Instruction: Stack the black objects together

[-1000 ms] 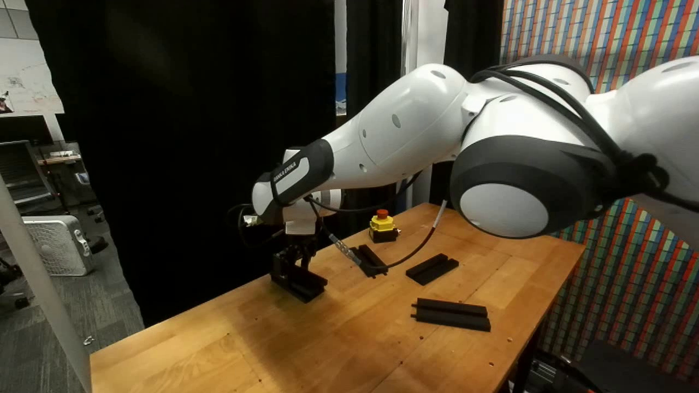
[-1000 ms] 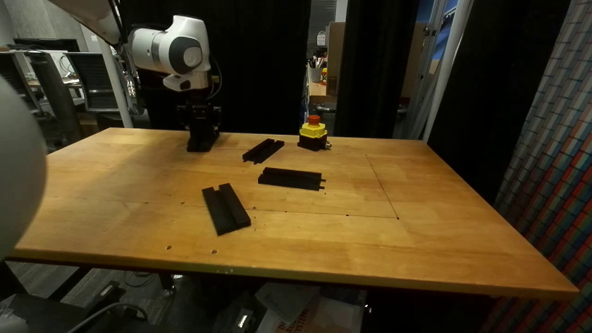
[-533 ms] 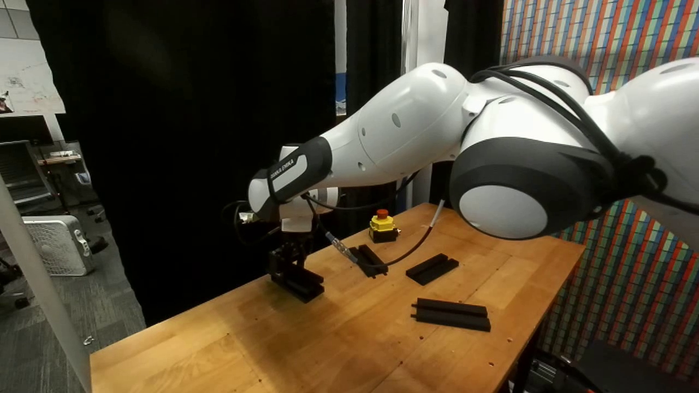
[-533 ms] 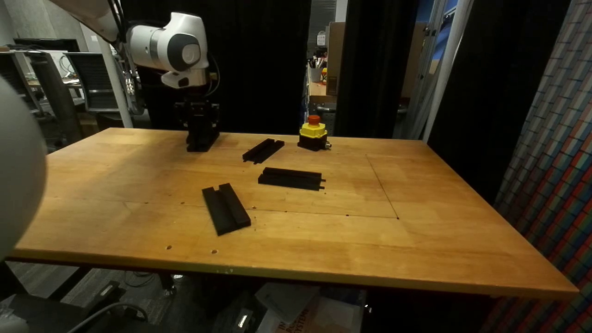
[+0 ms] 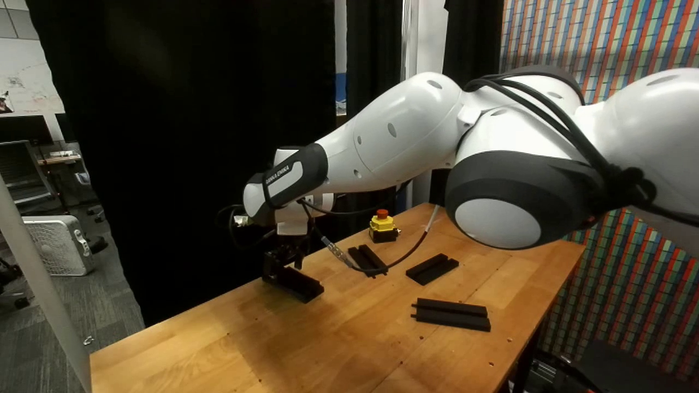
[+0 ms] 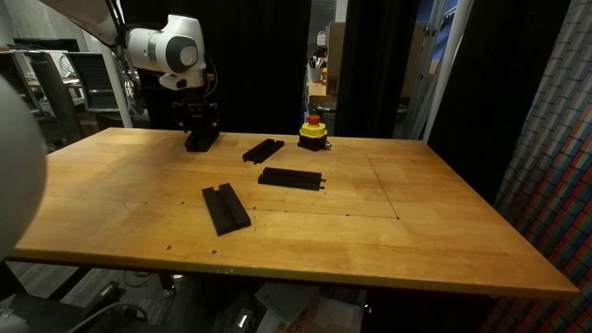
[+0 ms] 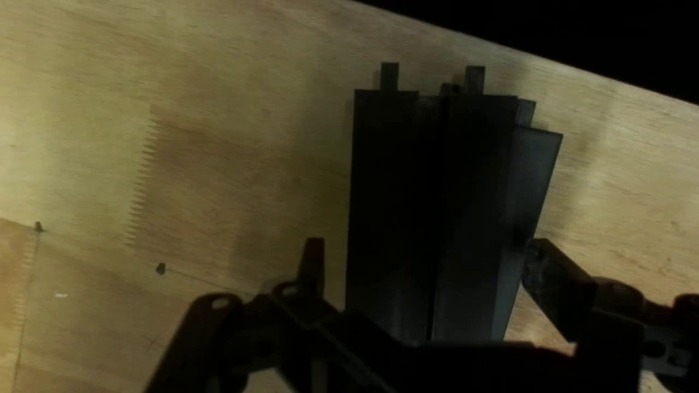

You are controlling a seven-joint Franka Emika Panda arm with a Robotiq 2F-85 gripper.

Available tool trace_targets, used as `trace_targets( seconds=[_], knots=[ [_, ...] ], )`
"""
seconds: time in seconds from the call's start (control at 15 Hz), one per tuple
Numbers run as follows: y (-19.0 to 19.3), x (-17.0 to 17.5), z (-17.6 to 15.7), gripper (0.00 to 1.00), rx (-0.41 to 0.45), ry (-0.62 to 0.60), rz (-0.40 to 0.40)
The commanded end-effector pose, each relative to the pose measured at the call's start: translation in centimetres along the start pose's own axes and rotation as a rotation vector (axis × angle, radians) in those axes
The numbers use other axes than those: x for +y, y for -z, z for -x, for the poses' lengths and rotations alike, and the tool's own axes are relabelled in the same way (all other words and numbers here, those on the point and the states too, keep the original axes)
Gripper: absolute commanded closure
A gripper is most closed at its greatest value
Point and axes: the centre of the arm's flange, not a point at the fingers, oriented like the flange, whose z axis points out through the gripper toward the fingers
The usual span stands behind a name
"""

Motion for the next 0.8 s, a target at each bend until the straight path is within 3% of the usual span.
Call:
trace_targets(
  seconds=[0.0, 0.4, 0.73],
  knots=[
    [0.5, 1.0, 2.0, 0.00, -0.009, -0.022, -0.001],
    [5.5, 1.7, 0.5, 0.00, -0.011, 0.020, -0.042],
    [11.1, -0.7, -1.8, 0.00, 0.022, 0.017, -0.099]
  ],
)
